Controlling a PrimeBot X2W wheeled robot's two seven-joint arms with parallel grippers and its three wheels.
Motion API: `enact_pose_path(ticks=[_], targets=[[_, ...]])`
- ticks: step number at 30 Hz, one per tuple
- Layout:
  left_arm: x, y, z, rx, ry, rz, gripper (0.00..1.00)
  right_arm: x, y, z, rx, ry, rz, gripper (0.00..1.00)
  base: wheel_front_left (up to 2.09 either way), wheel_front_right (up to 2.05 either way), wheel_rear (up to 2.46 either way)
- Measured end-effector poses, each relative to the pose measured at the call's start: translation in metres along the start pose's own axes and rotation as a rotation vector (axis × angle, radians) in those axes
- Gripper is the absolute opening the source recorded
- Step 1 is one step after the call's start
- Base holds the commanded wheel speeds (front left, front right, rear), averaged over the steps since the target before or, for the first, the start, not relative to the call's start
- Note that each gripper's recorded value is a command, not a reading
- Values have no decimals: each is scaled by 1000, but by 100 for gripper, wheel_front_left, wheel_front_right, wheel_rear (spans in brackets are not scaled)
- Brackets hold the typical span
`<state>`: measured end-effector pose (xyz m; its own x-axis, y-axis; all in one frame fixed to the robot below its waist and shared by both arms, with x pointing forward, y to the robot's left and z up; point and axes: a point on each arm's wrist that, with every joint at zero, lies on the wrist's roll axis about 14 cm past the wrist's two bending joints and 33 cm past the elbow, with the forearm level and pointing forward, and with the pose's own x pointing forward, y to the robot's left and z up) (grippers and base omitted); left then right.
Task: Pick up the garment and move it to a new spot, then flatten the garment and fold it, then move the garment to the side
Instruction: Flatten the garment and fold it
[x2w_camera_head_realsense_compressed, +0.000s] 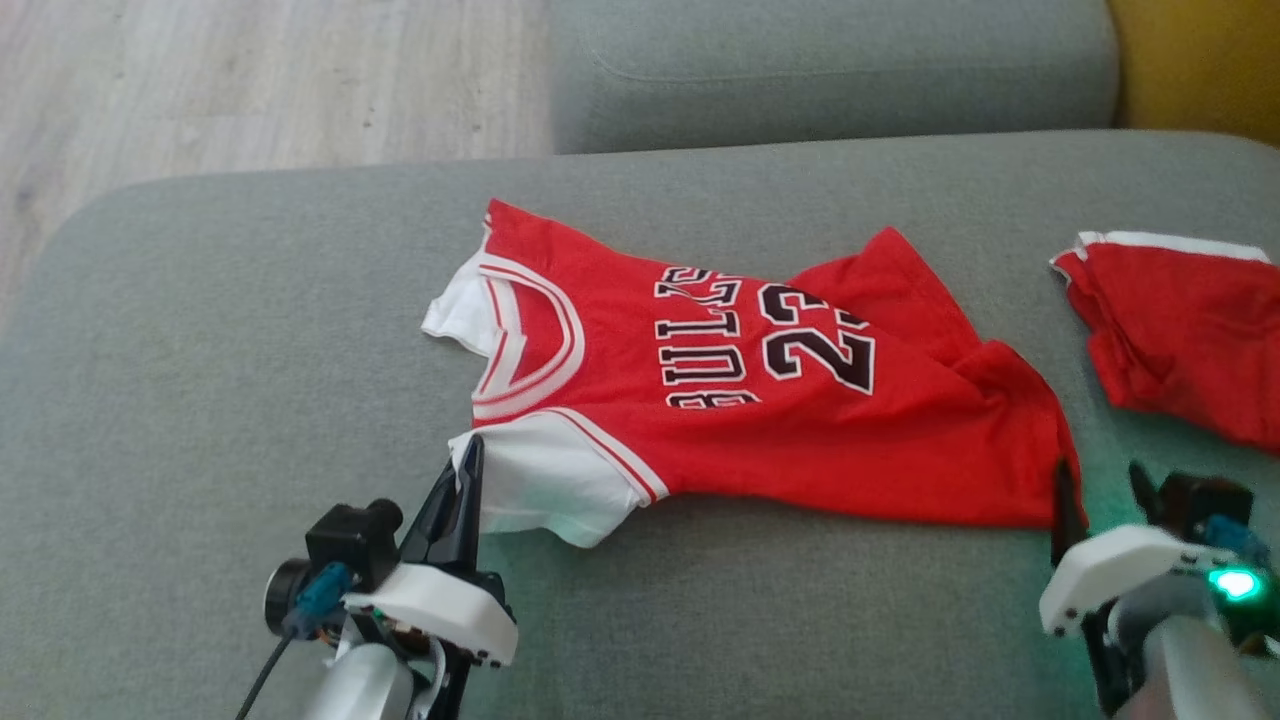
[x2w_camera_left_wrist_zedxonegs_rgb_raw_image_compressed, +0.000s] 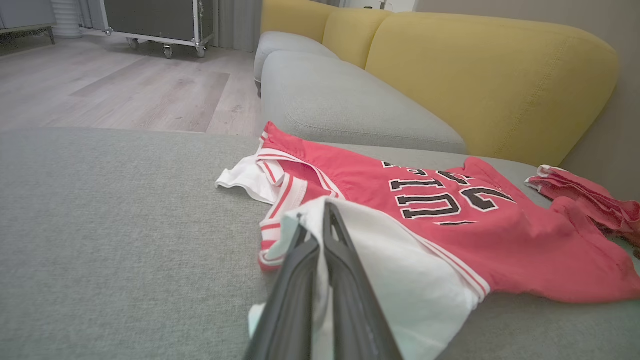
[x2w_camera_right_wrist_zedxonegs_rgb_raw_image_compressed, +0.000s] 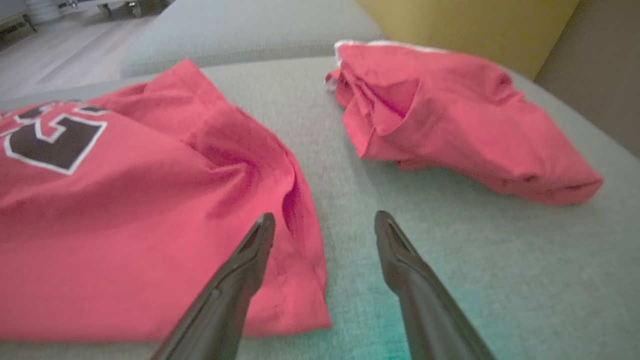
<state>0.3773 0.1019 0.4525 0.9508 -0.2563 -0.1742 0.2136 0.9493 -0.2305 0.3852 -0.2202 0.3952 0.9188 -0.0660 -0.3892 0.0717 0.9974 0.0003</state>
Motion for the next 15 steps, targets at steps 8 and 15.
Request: enact_pose_path(ticks=[8,15], targets=[[-10,3,3,-2,-20,18,0,-7,9,-41,37,159,18,100,0,0,0],[-9,2,8,-5,-39,21,0,-1,31,-38,80,182,80,0,0,0,0]])
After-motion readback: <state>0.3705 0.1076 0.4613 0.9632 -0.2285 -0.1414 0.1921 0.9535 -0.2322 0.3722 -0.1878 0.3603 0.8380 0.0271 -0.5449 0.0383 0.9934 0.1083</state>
